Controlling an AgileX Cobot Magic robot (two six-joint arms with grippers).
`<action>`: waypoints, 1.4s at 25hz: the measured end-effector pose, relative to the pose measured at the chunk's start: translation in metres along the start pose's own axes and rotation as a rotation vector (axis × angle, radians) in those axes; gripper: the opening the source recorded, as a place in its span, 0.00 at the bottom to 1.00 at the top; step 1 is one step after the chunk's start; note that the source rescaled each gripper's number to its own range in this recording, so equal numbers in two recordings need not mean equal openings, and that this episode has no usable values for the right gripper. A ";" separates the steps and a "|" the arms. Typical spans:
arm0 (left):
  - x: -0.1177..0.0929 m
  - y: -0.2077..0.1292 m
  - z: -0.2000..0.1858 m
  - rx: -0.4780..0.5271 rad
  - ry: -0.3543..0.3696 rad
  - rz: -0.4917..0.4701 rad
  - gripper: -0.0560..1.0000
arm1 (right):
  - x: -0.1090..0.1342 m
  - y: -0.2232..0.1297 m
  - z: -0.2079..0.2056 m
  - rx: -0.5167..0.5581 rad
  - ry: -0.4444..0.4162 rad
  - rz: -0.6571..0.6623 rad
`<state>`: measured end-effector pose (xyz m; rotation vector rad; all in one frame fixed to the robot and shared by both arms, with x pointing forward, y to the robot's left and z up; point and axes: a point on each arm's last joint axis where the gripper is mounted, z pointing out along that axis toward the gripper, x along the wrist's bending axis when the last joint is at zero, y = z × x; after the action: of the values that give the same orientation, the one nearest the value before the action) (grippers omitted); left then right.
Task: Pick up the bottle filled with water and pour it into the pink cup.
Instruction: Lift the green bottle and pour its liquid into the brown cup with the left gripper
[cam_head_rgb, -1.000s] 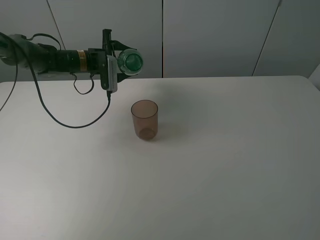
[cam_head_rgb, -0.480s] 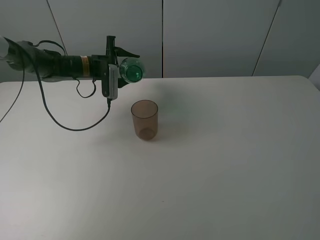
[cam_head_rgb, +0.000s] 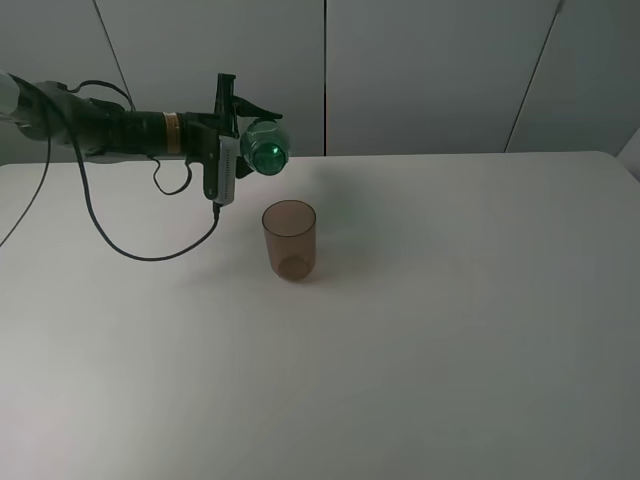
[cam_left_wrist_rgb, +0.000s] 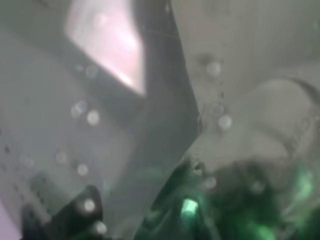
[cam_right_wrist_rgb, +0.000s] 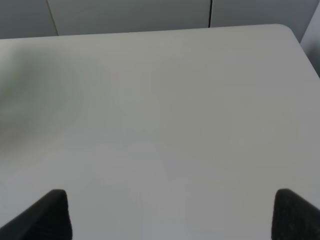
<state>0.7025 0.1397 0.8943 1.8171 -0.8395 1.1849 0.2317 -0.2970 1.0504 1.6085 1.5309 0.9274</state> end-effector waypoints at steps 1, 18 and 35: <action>0.000 0.001 0.002 -0.002 -0.005 0.007 0.48 | 0.000 0.000 0.000 0.000 0.000 0.000; 0.001 0.007 0.013 0.014 -0.047 0.137 0.48 | 0.000 0.000 0.000 0.000 0.000 0.000; 0.003 0.005 0.015 0.038 -0.084 0.237 0.48 | 0.000 0.000 0.000 0.000 0.000 0.000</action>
<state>0.7050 0.1234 0.8943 1.8462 -1.1122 1.2861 0.2317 -0.2970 1.0504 1.6085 1.5309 0.9274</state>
